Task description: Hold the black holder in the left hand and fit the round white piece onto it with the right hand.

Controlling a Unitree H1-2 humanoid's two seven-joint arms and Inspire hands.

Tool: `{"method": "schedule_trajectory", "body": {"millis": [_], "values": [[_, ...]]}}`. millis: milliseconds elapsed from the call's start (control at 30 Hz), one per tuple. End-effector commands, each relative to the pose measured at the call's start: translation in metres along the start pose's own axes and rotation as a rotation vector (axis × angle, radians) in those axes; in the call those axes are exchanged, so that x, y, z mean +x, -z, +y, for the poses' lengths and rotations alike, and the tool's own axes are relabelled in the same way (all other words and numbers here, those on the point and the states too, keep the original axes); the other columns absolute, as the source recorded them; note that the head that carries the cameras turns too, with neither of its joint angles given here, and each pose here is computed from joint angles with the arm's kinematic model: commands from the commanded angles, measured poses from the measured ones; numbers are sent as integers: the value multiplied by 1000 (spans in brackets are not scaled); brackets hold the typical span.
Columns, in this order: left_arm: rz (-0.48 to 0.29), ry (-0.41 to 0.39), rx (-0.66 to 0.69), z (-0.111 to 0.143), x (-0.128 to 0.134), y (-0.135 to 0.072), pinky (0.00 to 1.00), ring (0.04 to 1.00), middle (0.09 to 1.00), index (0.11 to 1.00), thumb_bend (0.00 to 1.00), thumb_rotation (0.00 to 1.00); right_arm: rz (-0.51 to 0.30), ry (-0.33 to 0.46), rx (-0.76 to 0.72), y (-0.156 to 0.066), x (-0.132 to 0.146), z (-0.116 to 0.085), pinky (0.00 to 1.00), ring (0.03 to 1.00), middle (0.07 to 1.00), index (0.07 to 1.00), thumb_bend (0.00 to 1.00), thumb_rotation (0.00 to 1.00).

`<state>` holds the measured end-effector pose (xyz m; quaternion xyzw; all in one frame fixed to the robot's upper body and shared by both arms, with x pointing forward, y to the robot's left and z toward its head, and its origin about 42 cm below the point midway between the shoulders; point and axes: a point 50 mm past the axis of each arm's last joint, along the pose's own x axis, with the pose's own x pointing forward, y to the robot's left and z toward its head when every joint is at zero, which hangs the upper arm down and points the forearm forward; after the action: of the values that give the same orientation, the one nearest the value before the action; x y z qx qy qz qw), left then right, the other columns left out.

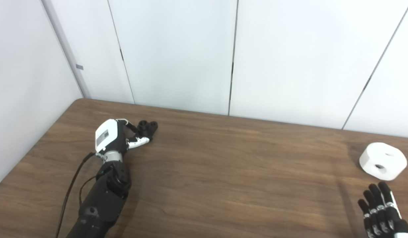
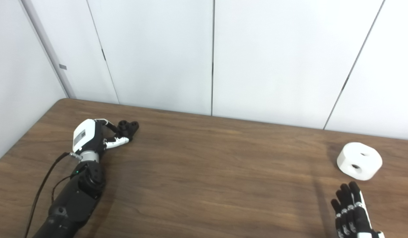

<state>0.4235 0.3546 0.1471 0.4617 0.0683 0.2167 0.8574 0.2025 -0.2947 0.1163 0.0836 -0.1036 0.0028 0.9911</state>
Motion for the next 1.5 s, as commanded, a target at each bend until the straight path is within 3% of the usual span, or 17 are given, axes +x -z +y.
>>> {"method": "schedule_trajectory", "body": {"millis": [0,200,433,667,867,1167,1333,1467], "values": [[-47,-41,-15,13,9,-14,904,920,814,483,521,43,156,73,17,26,-57,-8,1000,1000,989,1000,569,857],[-66,-2,-32,12,2,-17,844,888,787,482,521,42,162,72,11,26,-56,-7,1000,1000,990,1000,574,870],[-135,86,-75,11,-33,-24,820,886,794,484,519,41,169,77,-4,27,-54,-4,1000,1000,974,1000,581,855],[-259,185,-53,6,-84,-26,808,883,796,484,521,44,177,84,-9,26,-49,1,1000,985,959,1000,623,818],[-366,283,-54,0,-137,-33,879,889,801,485,522,48,179,84,-10,25,-47,2,973,963,943,1000,659,759],[-531,450,-6,-6,-197,-51,940,901,812,485,522,49,173,65,-19,24,-41,4,930,936,920,1000,684,709],[-584,566,-53,-10,-229,-58,890,900,812,486,521,49,176,69,-4,20,-37,10,934,932,918,1000,677,693],[-649,600,-79,-17,-245,-60,872,878,800,485,522,50,180,74,-2,17,-34,15,943,931,906,1000,667,693]]}}
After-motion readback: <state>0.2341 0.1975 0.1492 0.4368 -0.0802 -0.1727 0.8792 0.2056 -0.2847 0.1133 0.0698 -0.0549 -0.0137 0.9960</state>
